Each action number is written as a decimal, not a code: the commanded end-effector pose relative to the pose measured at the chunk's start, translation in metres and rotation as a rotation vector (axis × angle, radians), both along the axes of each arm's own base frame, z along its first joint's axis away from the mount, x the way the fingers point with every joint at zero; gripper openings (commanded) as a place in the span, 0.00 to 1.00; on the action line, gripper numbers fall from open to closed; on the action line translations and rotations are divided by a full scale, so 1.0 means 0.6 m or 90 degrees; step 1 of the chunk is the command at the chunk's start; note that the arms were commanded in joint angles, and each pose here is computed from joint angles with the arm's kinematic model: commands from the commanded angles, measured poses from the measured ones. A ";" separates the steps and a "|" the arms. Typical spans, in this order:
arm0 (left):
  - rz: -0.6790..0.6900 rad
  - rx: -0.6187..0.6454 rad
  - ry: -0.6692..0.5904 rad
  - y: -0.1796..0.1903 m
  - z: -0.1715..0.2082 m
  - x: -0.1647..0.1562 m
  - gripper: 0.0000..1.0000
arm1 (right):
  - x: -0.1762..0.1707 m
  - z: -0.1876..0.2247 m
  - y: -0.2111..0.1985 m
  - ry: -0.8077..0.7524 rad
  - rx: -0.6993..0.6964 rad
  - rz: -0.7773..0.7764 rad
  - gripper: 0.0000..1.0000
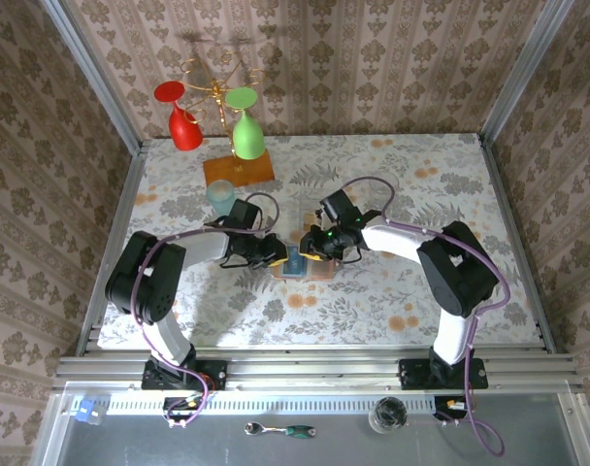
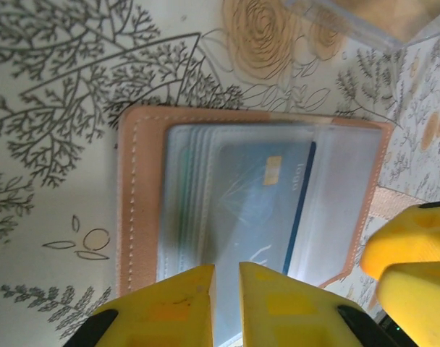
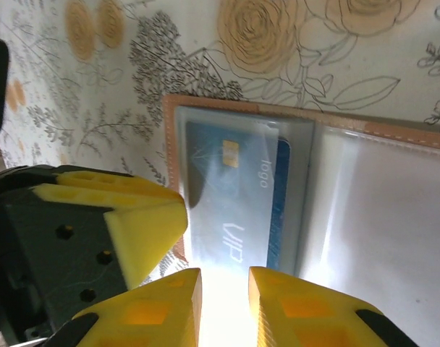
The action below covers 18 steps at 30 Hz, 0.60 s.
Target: Take the credit cards out of the card holder
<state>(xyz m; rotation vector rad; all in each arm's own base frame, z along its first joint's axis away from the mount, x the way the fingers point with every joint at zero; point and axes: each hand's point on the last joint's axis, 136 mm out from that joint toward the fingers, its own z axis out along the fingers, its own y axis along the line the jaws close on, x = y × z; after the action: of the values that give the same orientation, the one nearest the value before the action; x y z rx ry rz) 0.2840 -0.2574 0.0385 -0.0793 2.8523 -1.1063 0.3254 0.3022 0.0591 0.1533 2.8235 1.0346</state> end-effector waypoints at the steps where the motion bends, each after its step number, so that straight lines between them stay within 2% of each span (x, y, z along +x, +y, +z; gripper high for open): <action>1: -0.007 0.001 0.011 0.007 -0.019 -0.007 0.16 | 0.004 -0.003 0.017 0.011 0.018 0.005 0.24; 18: 0.002 0.020 0.036 0.018 -0.035 -0.014 0.12 | 0.002 -0.040 0.025 0.032 0.017 0.015 0.22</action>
<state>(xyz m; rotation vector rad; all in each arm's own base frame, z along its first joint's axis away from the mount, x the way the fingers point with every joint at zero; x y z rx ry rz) 0.2829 -0.2543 0.0327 -0.0964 2.8617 -1.1197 0.3255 0.3082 0.0340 0.1736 2.8636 1.0489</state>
